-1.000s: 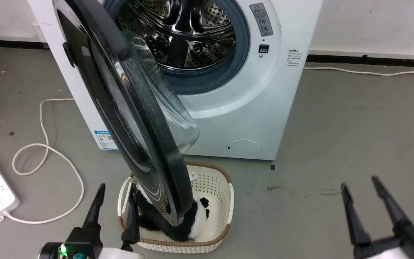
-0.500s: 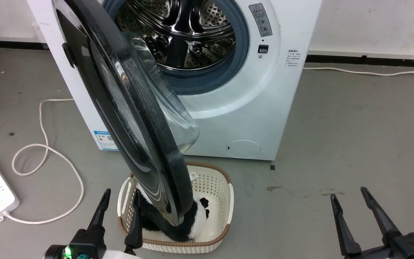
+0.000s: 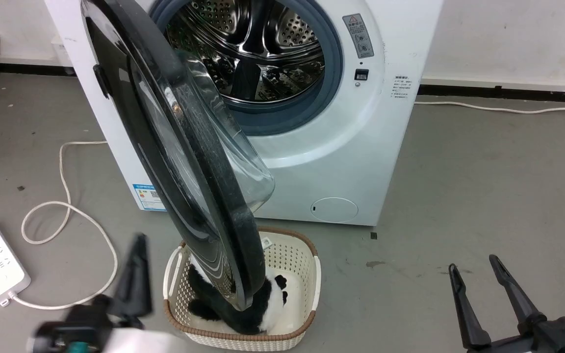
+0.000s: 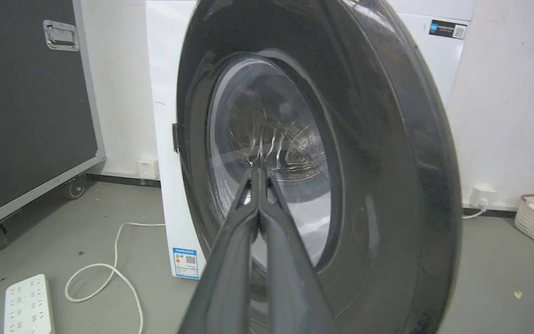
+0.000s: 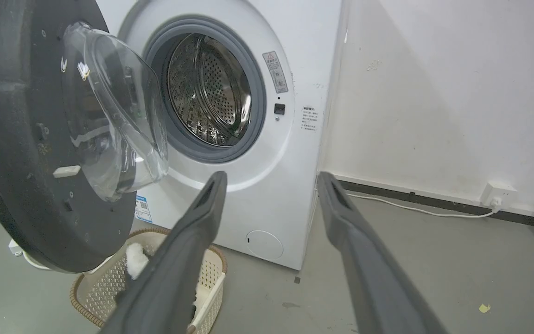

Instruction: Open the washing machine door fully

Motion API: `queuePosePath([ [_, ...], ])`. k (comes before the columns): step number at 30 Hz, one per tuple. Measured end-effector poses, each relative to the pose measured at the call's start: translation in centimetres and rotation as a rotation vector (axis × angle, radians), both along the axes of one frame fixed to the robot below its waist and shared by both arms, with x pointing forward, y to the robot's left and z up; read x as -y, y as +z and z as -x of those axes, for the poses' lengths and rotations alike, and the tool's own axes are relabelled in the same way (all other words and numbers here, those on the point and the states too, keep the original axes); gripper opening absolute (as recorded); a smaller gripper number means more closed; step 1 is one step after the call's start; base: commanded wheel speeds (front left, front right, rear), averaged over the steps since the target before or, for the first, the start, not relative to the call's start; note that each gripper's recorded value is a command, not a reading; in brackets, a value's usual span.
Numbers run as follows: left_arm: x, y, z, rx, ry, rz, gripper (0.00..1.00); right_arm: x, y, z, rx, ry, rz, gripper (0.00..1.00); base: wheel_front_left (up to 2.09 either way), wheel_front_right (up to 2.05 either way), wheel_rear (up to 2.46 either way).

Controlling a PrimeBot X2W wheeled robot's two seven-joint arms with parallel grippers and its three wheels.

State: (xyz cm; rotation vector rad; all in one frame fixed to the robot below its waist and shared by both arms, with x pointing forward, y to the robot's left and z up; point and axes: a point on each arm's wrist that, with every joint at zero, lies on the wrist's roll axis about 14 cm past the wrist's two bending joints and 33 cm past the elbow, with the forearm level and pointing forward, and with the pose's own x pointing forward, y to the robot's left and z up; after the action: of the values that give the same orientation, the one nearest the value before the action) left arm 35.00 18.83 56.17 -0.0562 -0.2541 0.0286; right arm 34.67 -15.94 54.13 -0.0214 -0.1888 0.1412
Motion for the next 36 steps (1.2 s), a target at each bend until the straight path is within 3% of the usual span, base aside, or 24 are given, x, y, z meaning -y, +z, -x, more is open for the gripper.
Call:
queuePosePath([
  [8,-1.1,9.8,0.3,0.308,0.046,0.025,0.00,0.0,0.4,0.3,0.012,0.000,-0.003,1.00,0.00,0.00,0.00],
  [12,1.1,14.2,1.1,0.454,-0.011,-0.016,0.00,0.0,0.5,0.5,0.016,-0.003,-0.005,1.00,0.00,0.00,0.00],
  [18,5.6,15.1,1.7,0.488,-0.145,-0.052,0.00,0.5,0.6,0.8,0.020,-0.018,-0.014,1.00,0.00,0.00,0.00],
  [26,12.2,8.9,-0.1,0.240,-0.362,-0.060,0.00,0.9,0.2,0.8,0.005,-0.032,-0.027,1.00,0.00,0.00,0.00],
  [36,14.1,-1.0,-1.9,-0.107,-0.398,-0.009,0.00,2.2,-0.8,1.0,-0.028,-0.072,-0.043,1.00,0.00,0.00,0.00],
])
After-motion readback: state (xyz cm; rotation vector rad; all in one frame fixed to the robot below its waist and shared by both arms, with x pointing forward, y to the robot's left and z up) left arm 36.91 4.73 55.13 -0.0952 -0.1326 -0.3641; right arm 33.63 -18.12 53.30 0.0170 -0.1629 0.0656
